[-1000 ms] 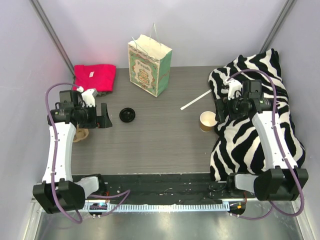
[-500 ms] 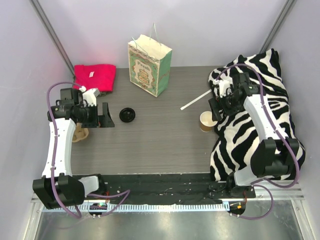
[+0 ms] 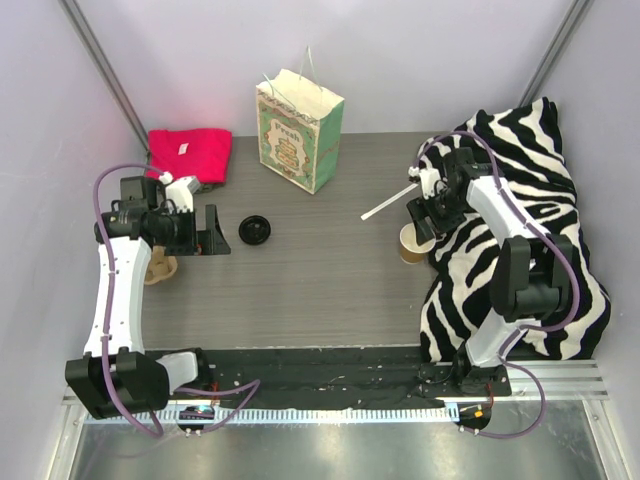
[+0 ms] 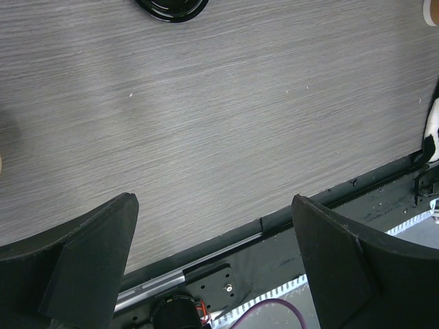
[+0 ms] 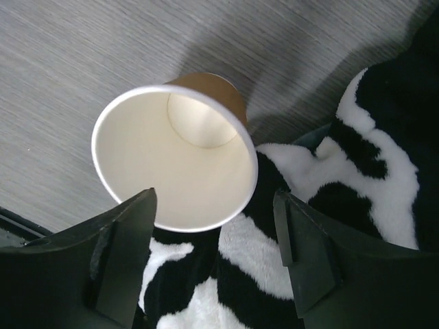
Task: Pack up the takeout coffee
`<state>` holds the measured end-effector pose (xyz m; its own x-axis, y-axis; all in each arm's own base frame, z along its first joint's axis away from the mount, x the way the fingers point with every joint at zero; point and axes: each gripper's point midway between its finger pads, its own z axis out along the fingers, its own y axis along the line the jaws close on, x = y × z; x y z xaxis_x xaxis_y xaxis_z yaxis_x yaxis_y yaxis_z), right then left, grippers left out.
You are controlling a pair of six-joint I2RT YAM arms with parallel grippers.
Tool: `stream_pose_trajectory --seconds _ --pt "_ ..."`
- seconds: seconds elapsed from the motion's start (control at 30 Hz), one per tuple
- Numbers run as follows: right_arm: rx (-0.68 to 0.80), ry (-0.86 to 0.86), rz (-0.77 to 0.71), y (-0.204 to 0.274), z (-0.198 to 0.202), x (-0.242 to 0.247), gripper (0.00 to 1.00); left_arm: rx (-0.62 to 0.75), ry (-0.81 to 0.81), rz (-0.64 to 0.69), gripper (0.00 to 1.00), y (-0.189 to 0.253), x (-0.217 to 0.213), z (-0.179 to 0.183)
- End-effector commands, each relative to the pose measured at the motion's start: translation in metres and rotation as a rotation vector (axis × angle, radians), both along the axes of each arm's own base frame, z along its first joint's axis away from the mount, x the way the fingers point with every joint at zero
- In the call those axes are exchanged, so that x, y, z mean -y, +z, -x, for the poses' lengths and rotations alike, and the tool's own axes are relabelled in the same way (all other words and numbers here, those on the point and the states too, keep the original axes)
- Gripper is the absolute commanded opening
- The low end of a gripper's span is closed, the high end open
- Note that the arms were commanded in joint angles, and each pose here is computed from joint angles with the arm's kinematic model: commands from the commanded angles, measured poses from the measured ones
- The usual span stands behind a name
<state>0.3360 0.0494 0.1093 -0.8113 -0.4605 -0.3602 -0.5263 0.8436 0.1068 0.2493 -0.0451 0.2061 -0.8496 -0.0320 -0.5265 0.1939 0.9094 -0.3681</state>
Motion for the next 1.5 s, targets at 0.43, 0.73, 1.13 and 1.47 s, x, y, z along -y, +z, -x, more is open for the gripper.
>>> stream_pose_trajectory --seconds 0.43,0.73,1.13,1.47 --pt "0.054 0.065 -0.072 0.011 -0.018 -0.041 0.05 0.073 0.031 -0.022 1.0 0.021 -0.004 -0.009" --pt "0.1 0.205 -0.103 0.02 -0.002 -0.157 0.01 0.184 0.106 -0.091 1.0 0.021 -0.019 -0.02" --pt "0.063 0.403 -0.046 -0.006 0.017 -0.245 0.01 0.184 0.011 -0.036 1.0 0.019 -0.006 -0.03" --pt "0.085 0.426 -0.019 0.0 0.019 -0.251 0.45 0.18 -0.019 -0.039 1.0 0.011 -0.006 -0.034"
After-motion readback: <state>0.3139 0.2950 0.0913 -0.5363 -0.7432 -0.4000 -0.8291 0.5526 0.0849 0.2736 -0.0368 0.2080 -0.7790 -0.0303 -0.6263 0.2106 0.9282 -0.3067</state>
